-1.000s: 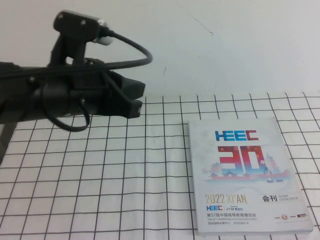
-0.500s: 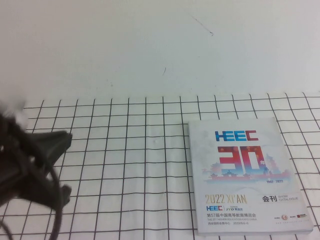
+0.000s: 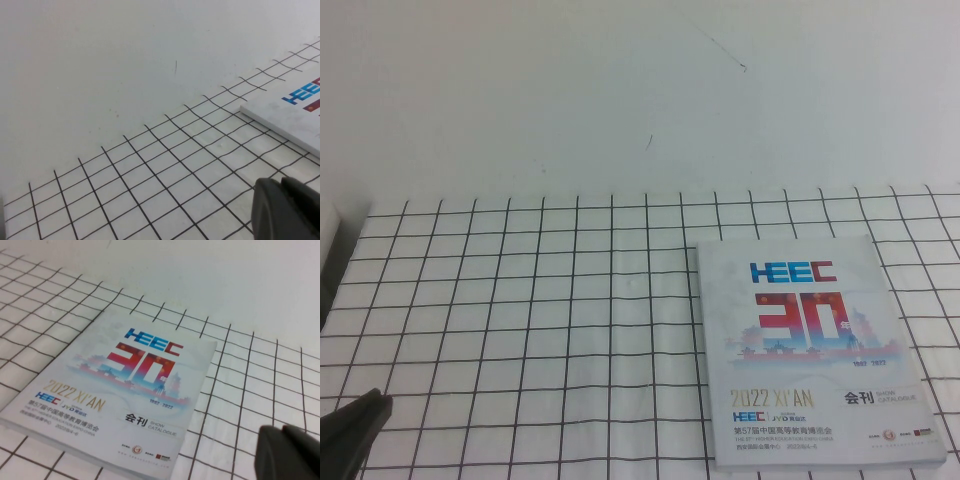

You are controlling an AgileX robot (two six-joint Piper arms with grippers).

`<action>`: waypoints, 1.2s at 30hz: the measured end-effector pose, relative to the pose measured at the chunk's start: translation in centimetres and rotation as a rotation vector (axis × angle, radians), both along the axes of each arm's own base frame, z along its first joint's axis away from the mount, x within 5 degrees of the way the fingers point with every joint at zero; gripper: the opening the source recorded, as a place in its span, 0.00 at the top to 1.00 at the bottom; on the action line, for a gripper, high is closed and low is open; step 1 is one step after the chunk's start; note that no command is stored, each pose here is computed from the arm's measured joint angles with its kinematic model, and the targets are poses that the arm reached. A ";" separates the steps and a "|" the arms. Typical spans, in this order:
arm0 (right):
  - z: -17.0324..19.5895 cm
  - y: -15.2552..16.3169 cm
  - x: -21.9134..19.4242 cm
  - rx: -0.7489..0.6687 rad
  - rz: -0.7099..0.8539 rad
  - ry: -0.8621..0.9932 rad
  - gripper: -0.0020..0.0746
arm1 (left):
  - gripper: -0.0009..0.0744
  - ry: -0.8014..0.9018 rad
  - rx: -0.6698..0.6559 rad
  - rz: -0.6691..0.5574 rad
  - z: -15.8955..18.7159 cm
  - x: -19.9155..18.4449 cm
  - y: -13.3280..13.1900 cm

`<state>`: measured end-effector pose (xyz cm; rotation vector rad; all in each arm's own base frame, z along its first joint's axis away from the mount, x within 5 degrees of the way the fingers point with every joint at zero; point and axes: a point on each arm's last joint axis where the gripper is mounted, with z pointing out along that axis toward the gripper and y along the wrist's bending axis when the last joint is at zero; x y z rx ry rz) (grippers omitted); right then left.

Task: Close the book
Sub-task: 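Close the open booklet and leave it lying on the table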

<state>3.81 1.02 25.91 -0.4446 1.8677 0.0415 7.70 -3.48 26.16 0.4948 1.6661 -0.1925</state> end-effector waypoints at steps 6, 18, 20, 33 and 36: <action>-0.4 0.0 -0.1 -0.010 0.000 0.036 0.98 | 0.99 0.021 0.006 -0.014 -0.8 -0.5 0.0; -0.5 0.0 -0.1 -0.010 0.000 0.039 0.98 | 0.99 0.177 0.062 -0.082 -2.4 -1.2 -0.3; -0.5 0.0 -0.1 -0.010 0.000 0.039 0.98 | 0.99 0.200 0.071 -0.092 -2.6 -1.3 -0.4; -0.5 0.0 -0.1 -0.011 0.000 0.041 0.98 | 0.99 0.241 0.117 -0.098 -3.2 -3.0 0.2; -0.5 0.0 -0.1 -0.011 0.000 0.041 0.98 | 0.99 0.135 0.113 -0.012 -2.7 -3.6 1.0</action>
